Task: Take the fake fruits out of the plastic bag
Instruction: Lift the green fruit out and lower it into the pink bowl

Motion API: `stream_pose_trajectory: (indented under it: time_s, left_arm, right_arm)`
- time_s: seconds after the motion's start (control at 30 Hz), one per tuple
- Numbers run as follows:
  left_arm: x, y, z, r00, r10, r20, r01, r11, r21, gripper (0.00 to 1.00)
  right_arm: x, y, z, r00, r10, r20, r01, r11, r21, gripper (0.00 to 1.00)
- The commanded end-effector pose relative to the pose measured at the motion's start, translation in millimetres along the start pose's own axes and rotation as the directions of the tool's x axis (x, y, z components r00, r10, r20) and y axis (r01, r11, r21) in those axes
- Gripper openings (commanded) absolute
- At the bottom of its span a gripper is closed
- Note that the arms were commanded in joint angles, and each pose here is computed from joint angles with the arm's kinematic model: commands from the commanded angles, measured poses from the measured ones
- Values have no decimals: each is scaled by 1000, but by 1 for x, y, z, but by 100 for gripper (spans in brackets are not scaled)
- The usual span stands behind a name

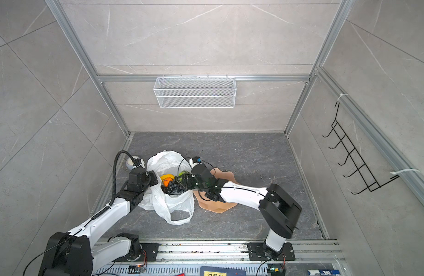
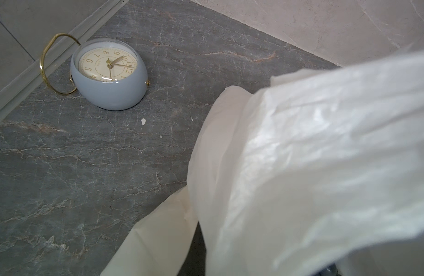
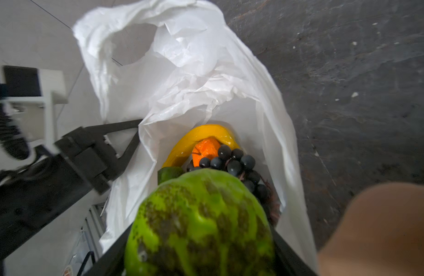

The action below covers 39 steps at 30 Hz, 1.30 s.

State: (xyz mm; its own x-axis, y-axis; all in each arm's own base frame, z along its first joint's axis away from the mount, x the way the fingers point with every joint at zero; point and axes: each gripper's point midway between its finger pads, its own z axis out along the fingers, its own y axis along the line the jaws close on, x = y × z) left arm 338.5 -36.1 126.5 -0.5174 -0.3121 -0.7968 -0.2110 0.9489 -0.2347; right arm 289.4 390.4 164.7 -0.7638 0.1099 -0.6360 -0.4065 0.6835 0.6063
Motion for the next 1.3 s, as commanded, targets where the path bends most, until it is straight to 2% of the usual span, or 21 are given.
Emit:
stream_pose_trajectory:
  time_s: [0.0,0.2,0.47,0.63,0.77,1.0,1.27]
  left_arm:
    - [-8,1,-2,999,-22,28,22,1000,0,0]
    - [-7,-2,-2,999,-30,24,30,999,17,0]
    - [-6,0,-4,999,-27,27,27,1000,13,0]
    - [-6,0,-4,999,-29,27,28,1000,13,0]
    - [-6,0,-4,999,-29,27,28,1000,12,0]
    - [-7,0,-4,999,-29,29,29,1000,12,0]
    - [-7,1,-5,999,-31,30,31,999,10,0]
  right_arm:
    - [-17,2,-44,997,34,72,-31,998,-53,69]
    - [-23,-51,-99,988,85,131,-90,995,36,71]
    - [-23,-104,-136,963,173,208,-200,972,120,72]
    - [-19,-141,-135,914,311,261,-351,928,123,71]
    - [-19,-153,-125,881,366,300,-406,910,83,68]
    - [-13,-169,-109,876,380,299,-430,894,124,67]
    - [-6,-186,-96,870,399,290,-462,865,195,70]
